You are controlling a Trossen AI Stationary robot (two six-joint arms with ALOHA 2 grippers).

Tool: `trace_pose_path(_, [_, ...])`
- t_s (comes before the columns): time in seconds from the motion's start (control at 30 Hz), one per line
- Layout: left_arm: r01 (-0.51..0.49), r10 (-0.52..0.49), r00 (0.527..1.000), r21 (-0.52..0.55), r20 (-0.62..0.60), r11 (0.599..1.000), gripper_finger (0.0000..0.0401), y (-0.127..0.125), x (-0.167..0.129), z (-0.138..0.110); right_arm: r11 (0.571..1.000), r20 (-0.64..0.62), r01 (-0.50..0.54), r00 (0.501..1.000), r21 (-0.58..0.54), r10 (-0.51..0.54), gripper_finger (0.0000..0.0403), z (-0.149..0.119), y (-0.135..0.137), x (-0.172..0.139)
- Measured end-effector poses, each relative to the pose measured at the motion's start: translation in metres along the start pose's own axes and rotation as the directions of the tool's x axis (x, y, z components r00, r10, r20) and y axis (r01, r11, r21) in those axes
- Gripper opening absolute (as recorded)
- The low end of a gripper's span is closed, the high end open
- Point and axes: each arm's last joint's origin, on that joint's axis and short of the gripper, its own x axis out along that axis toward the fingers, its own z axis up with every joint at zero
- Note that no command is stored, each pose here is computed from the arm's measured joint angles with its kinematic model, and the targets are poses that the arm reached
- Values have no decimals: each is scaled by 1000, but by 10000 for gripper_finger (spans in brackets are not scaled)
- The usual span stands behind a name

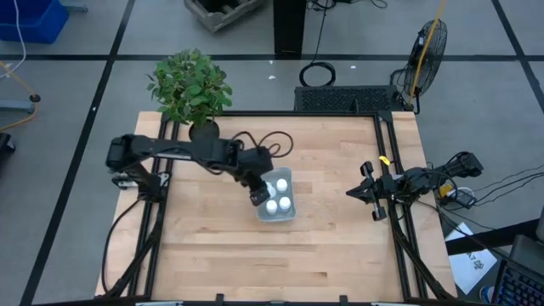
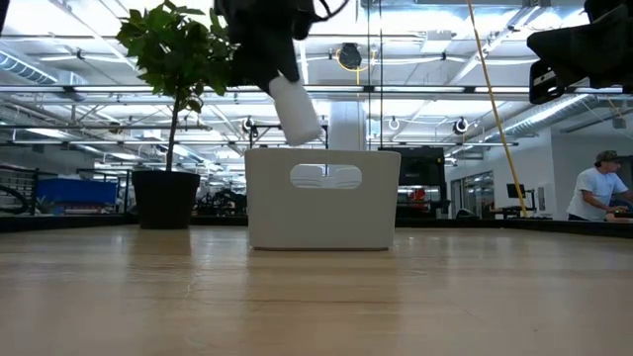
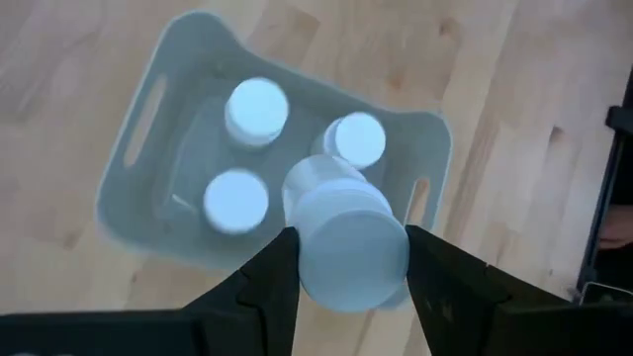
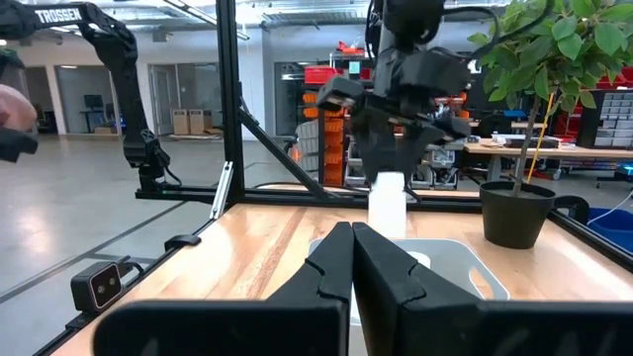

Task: Pick and place pill bottles into a basket
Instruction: Put the white medicine bottle into the gray bin

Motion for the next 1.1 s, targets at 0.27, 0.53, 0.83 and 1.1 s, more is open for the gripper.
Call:
trace_pose_path(0.27, [-10, 13, 999, 61, -37, 998, 167, -3, 23, 23, 1000, 0, 0, 1000, 0, 0, 0, 0, 0, 0])
trace_pose_path(0.53, [-66, 77, 986, 79, -148, 995, 169, -1, 45, 33, 1000, 0, 0, 1000, 0, 0, 0, 0, 0, 0])
trace_pose_path(0.83, [-80, 92, 985, 87, -145, 993, 168, 0, 47, 35, 1000, 0, 0, 1000, 0, 0, 0, 0, 0, 0])
trace_pose_path(1.1, [-77, 90, 986, 93, -142, 993, 164, 0, 48, 35, 1000, -1, 0, 1000, 0, 0, 0, 0, 0, 0])
